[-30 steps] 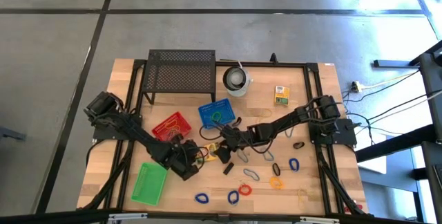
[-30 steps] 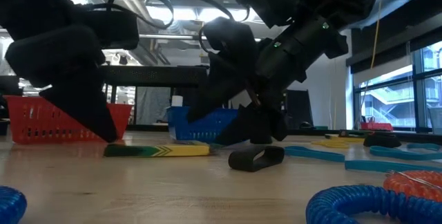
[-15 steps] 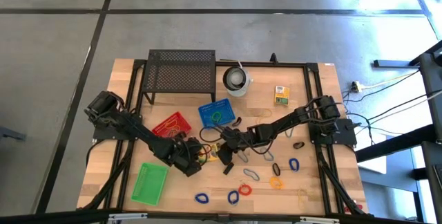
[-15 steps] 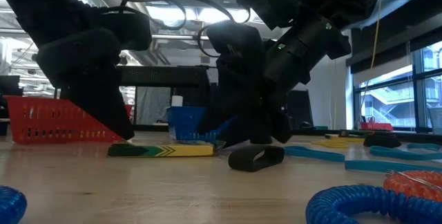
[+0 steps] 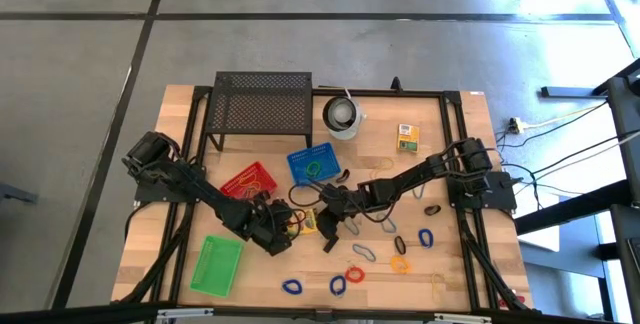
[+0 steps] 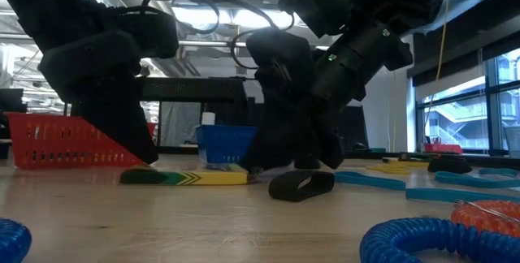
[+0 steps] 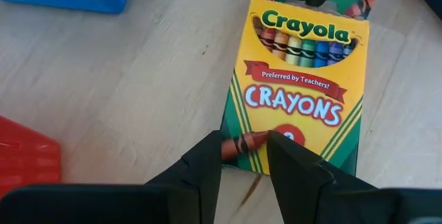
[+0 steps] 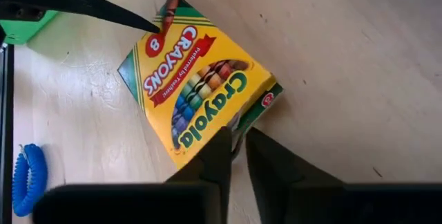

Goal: Pick & Place Office Desk Supplies
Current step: Put the crayon box into the green bin

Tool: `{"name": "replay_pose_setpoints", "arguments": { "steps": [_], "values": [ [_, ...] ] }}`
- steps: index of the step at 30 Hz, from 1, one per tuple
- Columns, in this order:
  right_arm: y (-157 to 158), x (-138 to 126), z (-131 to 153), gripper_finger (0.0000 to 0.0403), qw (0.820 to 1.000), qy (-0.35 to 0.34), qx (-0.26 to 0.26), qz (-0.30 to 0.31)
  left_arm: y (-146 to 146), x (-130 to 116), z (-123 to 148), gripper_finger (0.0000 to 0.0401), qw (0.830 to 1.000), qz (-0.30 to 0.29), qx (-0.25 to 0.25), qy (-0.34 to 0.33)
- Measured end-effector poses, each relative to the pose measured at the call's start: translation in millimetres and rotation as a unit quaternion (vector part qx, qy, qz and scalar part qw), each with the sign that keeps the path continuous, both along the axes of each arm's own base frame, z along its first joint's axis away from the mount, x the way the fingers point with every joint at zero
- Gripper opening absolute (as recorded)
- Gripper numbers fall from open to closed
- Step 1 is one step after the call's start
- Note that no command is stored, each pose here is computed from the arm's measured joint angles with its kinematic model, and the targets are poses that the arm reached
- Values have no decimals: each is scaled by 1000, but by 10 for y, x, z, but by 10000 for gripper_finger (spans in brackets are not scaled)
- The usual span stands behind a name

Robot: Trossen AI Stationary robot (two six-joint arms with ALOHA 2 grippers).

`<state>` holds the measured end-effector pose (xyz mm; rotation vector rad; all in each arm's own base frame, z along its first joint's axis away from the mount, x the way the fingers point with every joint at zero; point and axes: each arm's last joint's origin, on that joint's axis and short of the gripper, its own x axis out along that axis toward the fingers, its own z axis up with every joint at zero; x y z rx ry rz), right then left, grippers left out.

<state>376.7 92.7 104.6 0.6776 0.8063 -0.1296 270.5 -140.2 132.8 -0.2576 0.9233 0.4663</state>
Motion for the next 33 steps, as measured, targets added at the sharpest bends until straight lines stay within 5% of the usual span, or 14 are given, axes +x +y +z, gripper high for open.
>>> {"name": "replay_pose_setpoints", "arguments": {
  "steps": [5,17,25,33],
  "values": [
    [-19,5,0,6,1000,-2,-7,3,0,1,2,112,1000,0,0,0],
    [-15,0,154,3,994,-35,-59,87,-95,132,272,112,998,-51,18,-11],
    [48,-44,272,2,963,-66,-165,204,-191,316,588,112,993,-98,39,-42],
    [57,-58,277,2,937,-74,-222,259,-173,456,929,120,991,-109,70,-44]
  ]
}}
